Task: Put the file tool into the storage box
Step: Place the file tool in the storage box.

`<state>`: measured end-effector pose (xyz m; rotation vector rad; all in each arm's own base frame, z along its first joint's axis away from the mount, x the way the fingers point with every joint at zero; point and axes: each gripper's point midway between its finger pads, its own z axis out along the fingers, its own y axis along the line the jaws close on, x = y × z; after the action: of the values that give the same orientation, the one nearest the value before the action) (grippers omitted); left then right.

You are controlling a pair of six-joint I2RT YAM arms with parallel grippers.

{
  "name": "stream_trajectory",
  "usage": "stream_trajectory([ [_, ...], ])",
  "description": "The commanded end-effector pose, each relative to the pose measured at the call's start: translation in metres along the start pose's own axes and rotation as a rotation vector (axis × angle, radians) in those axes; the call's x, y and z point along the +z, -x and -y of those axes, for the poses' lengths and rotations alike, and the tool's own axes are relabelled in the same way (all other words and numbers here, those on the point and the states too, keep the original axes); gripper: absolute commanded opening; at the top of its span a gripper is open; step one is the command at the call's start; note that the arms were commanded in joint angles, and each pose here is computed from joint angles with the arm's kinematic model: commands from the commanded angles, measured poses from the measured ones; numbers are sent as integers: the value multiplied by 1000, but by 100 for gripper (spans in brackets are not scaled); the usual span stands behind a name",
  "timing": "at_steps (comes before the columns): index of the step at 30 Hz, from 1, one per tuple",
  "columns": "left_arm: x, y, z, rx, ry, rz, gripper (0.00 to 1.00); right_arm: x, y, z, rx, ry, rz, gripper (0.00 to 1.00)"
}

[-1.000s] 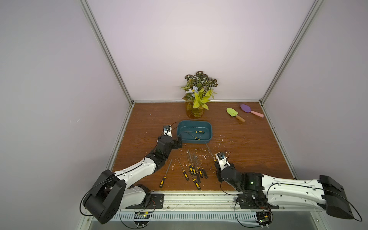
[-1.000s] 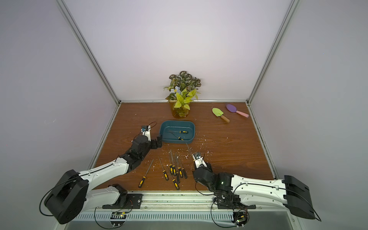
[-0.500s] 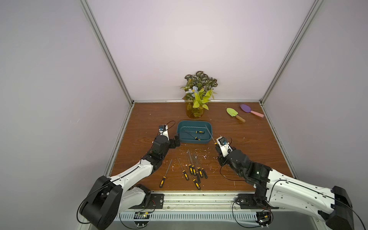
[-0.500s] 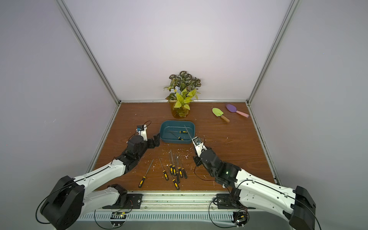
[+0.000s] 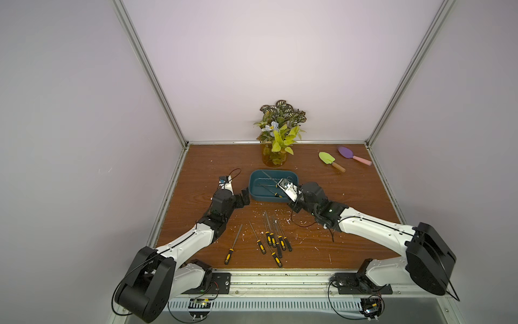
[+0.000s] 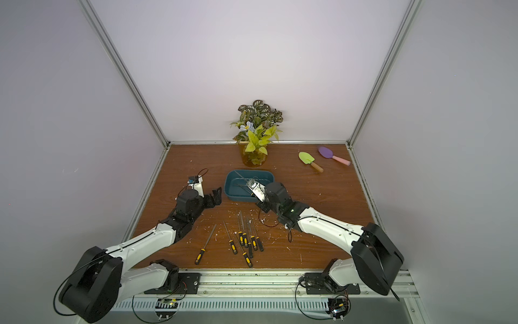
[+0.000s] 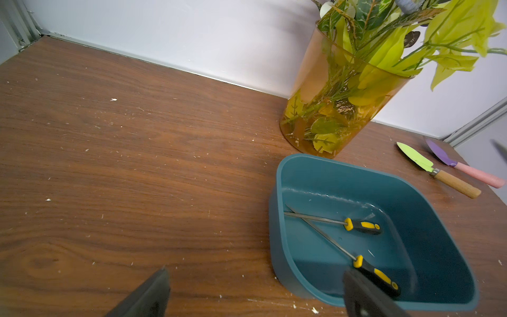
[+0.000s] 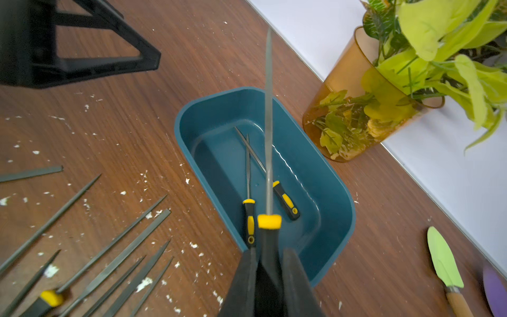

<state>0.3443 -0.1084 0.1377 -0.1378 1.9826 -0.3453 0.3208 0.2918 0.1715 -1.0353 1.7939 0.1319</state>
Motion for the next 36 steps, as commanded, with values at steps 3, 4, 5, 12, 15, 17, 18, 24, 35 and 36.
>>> stream_trajectory([
  [3, -2, 0, -9, -18, 37, 3, 99, 24, 24, 10, -97, 44, 114, 0],
  [4, -2, 0, -10, -19, 42, 5, 100, 31, 19, 10, -107, 49, 106, 0],
  [5, -2, 0, -11, -20, 47, 5, 100, 35, 17, 12, -113, 48, 101, 0],
  [12, -1, 0, -9, -19, 36, 4, 99, 70, 10, 19, -130, 63, 59, 0],
  [15, -1, -1, -9, -17, 33, -1, 99, 83, 7, 20, -160, 61, 37, 0],
  [17, 0, -2, -7, -9, 26, -3, 100, 93, 2, 20, -174, 69, 5, 0],
  [18, 0, -1, -6, 0, 19, -5, 100, 99, -2, 20, -180, 70, -22, 0],
  [24, 0, -1, -5, 10, 12, -3, 100, 119, -28, 20, -205, 62, -135, 0],
  [35, 1, -3, -3, 18, 1, -11, 99, 121, -25, 36, -156, -20, -141, 50],
  [36, 2, -3, -2, 17, -1, -11, 99, 118, -18, 40, -139, -36, -126, 54],
])
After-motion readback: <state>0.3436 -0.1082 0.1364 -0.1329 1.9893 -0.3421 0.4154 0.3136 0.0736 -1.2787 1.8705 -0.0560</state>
